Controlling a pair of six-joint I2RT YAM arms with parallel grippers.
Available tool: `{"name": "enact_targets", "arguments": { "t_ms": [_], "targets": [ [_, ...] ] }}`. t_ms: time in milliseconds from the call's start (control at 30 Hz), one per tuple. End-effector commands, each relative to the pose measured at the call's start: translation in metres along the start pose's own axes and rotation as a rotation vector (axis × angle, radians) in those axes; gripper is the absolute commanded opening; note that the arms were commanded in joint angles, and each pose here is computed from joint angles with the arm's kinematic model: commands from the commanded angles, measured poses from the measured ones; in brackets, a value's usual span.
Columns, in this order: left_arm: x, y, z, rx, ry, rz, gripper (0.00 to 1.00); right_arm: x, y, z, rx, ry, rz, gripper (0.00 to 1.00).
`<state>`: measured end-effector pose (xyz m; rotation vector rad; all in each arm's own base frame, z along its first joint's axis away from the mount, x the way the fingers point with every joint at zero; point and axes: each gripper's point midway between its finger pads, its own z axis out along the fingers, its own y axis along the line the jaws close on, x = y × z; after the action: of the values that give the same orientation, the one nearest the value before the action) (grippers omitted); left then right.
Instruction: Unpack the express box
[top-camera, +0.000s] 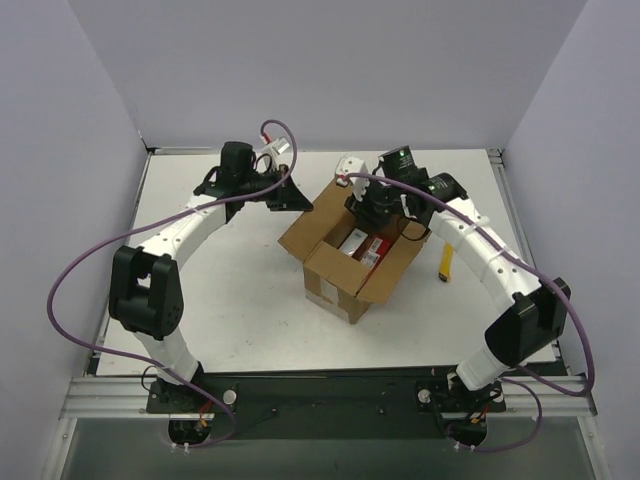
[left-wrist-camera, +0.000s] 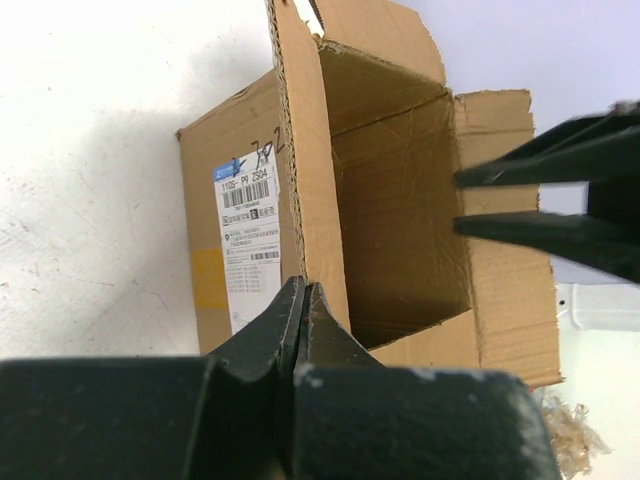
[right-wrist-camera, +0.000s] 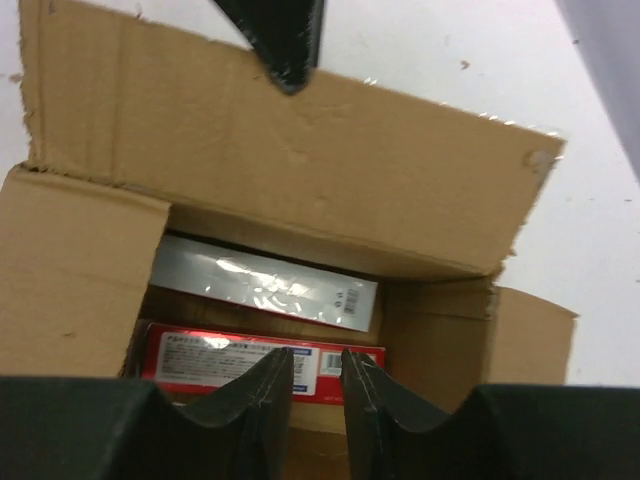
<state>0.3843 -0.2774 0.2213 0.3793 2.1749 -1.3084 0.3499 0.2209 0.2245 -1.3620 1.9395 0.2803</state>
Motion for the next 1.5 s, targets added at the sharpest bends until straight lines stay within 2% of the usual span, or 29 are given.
{"name": "enact_targets", "arguments": {
  "t_ms": [0,200,267,433,533,600,633,733,833,967,1033,1167,1367,1467],
  "targets": [
    [-0.044,-0.021,-0.010,0.034,-0.128,0.067,0.00,0.035,0.030,0.032,-0.144,0.073,0.049,0.25],
    [-0.058,-0.024,-0.010,0.053,-0.176,0.043,0.00,0.047,0.047,0.056,-0.192,0.136,0.072,0.23],
    [-0.061,-0.025,-0.010,0.050,-0.189,0.036,0.00,0.033,0.043,0.054,-0.184,0.106,0.108,0.19],
    [-0.067,-0.020,-0.010,0.020,-0.215,0.031,0.00,-0.028,0.041,0.024,-0.207,-0.051,0.227,0.18],
    [-0.070,-0.016,-0.008,0.009,-0.219,0.018,0.00,-0.057,0.045,0.006,-0.239,-0.124,0.323,0.19],
    [-0.072,-0.016,-0.006,0.010,-0.222,0.008,0.00,-0.063,0.050,0.002,-0.261,-0.130,0.381,0.24],
    [-0.077,-0.017,-0.005,0.022,-0.237,0.020,0.00,-0.063,0.058,0.002,-0.280,-0.114,0.416,0.28],
    [-0.081,-0.016,-0.003,0.031,-0.243,0.006,0.00,-0.048,0.068,0.009,-0.269,-0.063,0.414,0.28],
    [-0.083,-0.018,-0.003,0.046,-0.245,0.000,0.00,-0.040,0.049,0.012,-0.156,-0.063,0.388,0.27],
    [-0.080,-0.018,-0.002,0.050,-0.239,-0.003,0.00,-0.027,0.001,0.017,-0.012,-0.035,0.395,0.23],
    [-0.077,-0.018,-0.002,0.050,-0.234,-0.004,0.00,-0.026,-0.014,0.018,0.021,-0.042,0.407,0.20],
    [-0.074,-0.018,-0.003,0.048,-0.232,-0.003,0.00,0.001,-0.026,0.035,0.058,0.032,0.415,0.19],
    [-0.075,-0.020,-0.007,0.037,-0.244,0.007,0.00,0.035,0.021,0.057,-0.057,0.159,0.306,0.20],
    [-0.074,-0.019,-0.008,0.027,-0.244,0.006,0.00,0.021,0.045,0.055,-0.146,0.126,0.339,0.21]
  ]
}}
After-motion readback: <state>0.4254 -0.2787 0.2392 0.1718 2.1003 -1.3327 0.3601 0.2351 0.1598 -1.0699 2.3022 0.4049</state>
